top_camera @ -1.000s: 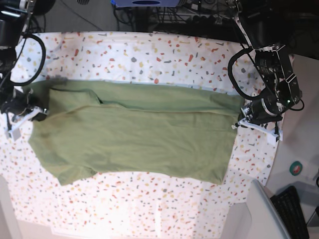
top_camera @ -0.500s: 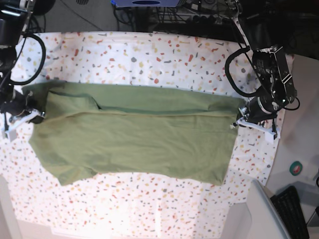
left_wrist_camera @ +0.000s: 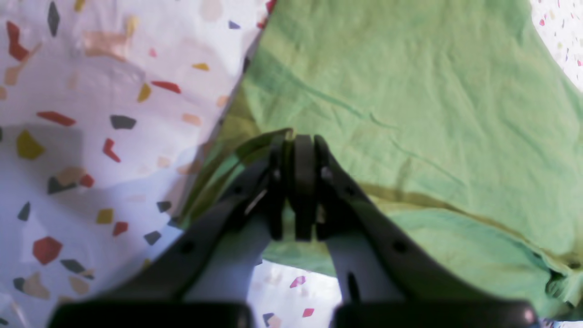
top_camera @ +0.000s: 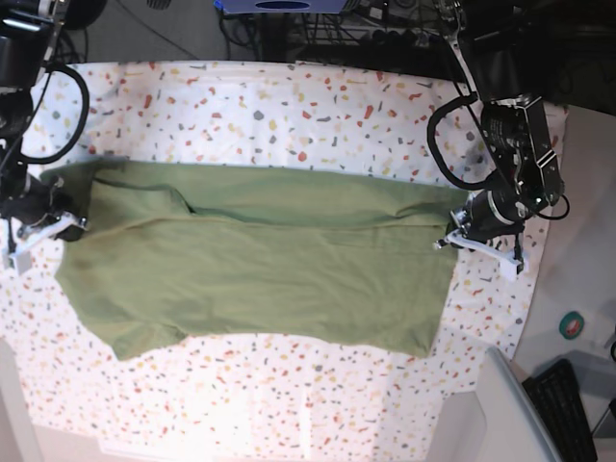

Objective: Layout the t-shirt on the table in an organized manner, then fold the t-shirt properly
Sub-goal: 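Lift the shirt edge with both grippers and fold it over the shirt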

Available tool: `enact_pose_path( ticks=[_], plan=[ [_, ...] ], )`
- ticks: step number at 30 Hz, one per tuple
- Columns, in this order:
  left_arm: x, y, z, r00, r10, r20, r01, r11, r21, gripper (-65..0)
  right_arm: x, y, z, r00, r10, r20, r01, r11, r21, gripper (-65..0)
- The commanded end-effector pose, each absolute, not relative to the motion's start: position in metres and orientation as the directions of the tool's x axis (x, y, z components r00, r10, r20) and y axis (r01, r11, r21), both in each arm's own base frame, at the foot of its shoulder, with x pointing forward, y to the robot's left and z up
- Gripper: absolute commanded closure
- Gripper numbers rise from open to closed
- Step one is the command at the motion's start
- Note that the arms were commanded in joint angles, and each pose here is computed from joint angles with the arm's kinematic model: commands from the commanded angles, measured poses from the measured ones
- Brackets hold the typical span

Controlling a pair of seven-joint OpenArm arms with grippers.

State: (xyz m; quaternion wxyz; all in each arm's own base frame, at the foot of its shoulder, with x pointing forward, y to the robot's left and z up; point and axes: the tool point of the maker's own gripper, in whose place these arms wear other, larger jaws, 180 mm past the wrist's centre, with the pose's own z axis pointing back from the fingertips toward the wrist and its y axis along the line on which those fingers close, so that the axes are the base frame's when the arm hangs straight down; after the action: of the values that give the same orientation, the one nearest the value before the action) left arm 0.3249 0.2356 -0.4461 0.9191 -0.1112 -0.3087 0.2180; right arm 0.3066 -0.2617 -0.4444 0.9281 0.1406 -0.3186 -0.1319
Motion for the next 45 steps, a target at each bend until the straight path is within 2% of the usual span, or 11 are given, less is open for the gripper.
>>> enact_pose_path(
  ticks=[1,3,5,7,11,14,21,25,30,38,45],
  plan=[
    [0.338,0.243,-0.432,0.685,0.465,0.561,-0.32,0.884,-0.342,0.0,0.319,-0.272,-0.43,0.726,-0.34,0.598,0.154,0.928,0.34,0.0],
    [0.337,0.243,-0.432,0.684,0.466,0.561,-0.321,0.883,-0.342,0.0,0.315,-0.272,-0.432,0.731,-0.34,0.592,0.157,0.928,0.339,-1.2],
    [0.337,0.244,-0.432,0.684,0.465,0.562,-0.321,0.884,-0.34,-0.2,0.314,-0.272,-0.433,0.729,-0.34,0.595,0.157,0.928,0.338,-12.8],
    [0.342,0.244,-0.428,0.678,0.465,0.569,-0.318,0.884,-0.343,-13.5,0.314,-0.273,-0.433,0.727,-0.342,0.595,0.16,0.928,0.338,-18.6],
    [0.347,0.245,-0.423,0.664,0.471,0.58,-0.316,0.88,-0.353,-38.8,0.312,-0.295,-0.424,0.667,-0.422,0.614,0.236,0.901,0.363,-18.8],
    [0.355,0.263,-0.401,0.57,0.479,0.668,-0.329,0.878,-0.349,-46.6,0.304,-0.314,-0.412,0.602,-0.47,0.646,0.288,0.882,0.373,-18.8],
    [0.307,0.289,-0.377,0.497,0.43,0.754,-0.353,0.894,-0.277,-47.6,0.269,-0.318,-0.391,0.592,-0.399,0.7,0.267,0.917,0.297,-19.5],
    [0.273,0.284,-0.392,0.483,0.526,0.701,-0.334,0.85,-0.407,-47.6,0.235,-0.327,-0.409,0.505,-0.562,0.654,0.423,0.823,0.38,-20.0],
    [0.25,0.288,-0.425,0.451,0.638,0.624,-0.397,0.769,-0.501,-47.6,0.217,-0.312,-0.433,0.478,-0.653,0.587,0.489,0.753,0.44,-31.7],
    [0.259,0.275,-0.453,0.448,0.708,0.546,-0.437,0.706,-0.557,-47.6,0.223,-0.295,-0.47,0.483,-0.734,0.478,0.528,0.679,0.509,-32.7],
    [0.276,0.248,-0.467,0.499,0.701,0.509,-0.405,0.708,-0.579,-46.7,0.233,-0.295,-0.479,0.431,-0.763,0.481,0.544,0.645,0.537,-32.7]
  ],
)
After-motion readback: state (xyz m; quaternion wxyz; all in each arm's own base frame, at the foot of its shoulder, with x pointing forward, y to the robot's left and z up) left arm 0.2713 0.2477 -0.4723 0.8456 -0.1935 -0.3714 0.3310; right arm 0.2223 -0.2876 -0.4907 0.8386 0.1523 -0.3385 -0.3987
